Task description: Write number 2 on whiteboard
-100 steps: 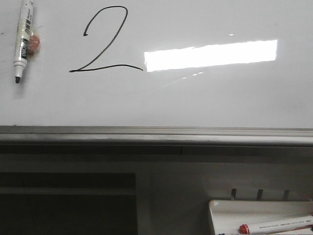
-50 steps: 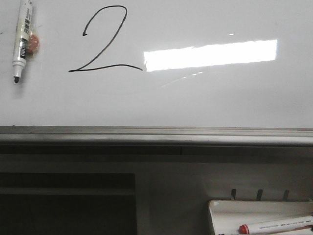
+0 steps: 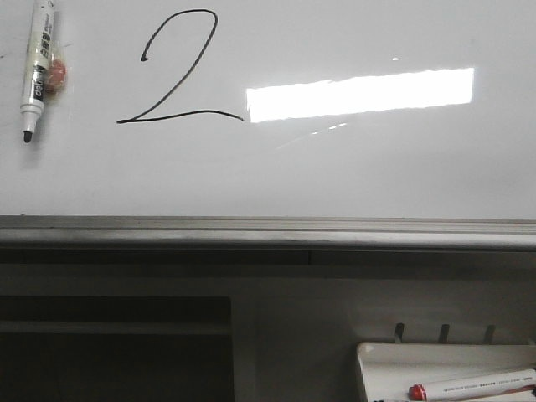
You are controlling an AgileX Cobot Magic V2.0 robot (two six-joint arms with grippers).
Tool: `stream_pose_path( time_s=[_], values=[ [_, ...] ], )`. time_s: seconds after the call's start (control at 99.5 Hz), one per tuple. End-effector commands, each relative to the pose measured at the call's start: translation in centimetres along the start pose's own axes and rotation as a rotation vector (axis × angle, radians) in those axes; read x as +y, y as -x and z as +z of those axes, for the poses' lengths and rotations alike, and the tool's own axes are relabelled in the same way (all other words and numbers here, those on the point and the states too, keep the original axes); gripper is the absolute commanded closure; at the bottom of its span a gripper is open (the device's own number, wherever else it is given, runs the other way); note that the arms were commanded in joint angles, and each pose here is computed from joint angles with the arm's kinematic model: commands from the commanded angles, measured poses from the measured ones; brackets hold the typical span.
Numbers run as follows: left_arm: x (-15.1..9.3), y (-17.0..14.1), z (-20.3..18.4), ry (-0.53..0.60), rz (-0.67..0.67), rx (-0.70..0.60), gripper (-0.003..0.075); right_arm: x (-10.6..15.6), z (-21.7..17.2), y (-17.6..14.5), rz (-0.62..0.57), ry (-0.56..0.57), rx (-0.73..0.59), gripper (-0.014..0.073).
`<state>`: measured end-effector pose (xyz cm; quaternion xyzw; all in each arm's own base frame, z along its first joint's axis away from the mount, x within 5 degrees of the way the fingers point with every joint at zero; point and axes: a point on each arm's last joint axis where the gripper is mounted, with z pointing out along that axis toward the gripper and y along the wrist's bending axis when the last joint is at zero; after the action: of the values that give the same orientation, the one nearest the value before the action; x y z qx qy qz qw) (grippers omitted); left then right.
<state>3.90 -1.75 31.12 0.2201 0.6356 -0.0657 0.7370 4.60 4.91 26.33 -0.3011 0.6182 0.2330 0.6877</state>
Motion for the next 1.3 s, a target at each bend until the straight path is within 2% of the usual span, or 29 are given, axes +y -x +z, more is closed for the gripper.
stream_pose_path(
  time_s=[0.0,0.09,0.281,0.673,0.784,0.814,0.995,1.286],
  values=[
    [0.7,0.9,0.2,0.113,-0.069,-0.102,0.0741,-0.3,0.0,0.9,0.004,-0.025,-0.026,0.0663],
    [0.8,-0.3,0.4,0.198,-0.124,-0.060,0.0741,-0.3,0.0,0.9,0.004,-0.025,-0.026,0.0663],
    [0.9,-2.9,0.1,0.329,-0.112,0.002,0.0741,-0.3,0.0,0.9,0.004,-0.025,-0.026,0.0663],
    [-0.5,-9.6,-0.3,0.348,-0.149,0.091,0.0741,-0.3,0.0,0.9,0.004,-0.025,-0.026,0.0663],
    [-0.8,-11.1,-0.2,0.350,-0.242,0.124,0.0741,-0.3,0.0,0.9,0.004,-0.025,-0.026,0.0663],
    [-0.9,-11.5,-0.3,0.350,-0.268,0.172,0.0741,-0.3,0.0,0.9,0.004,-0.025,-0.026,0.0663],
    [-0.9,-12.6,-0.6,0.382,-0.287,0.300,0.0741,-0.3,0.0,0.9,0.004,-0.025,-0.026,0.0663],
    [-0.9,-12.7,-0.6,0.390,-0.280,0.301,0.0741,-0.3,0.0,0.9,0.004,-0.025,-0.026,0.0664]
  ],
)
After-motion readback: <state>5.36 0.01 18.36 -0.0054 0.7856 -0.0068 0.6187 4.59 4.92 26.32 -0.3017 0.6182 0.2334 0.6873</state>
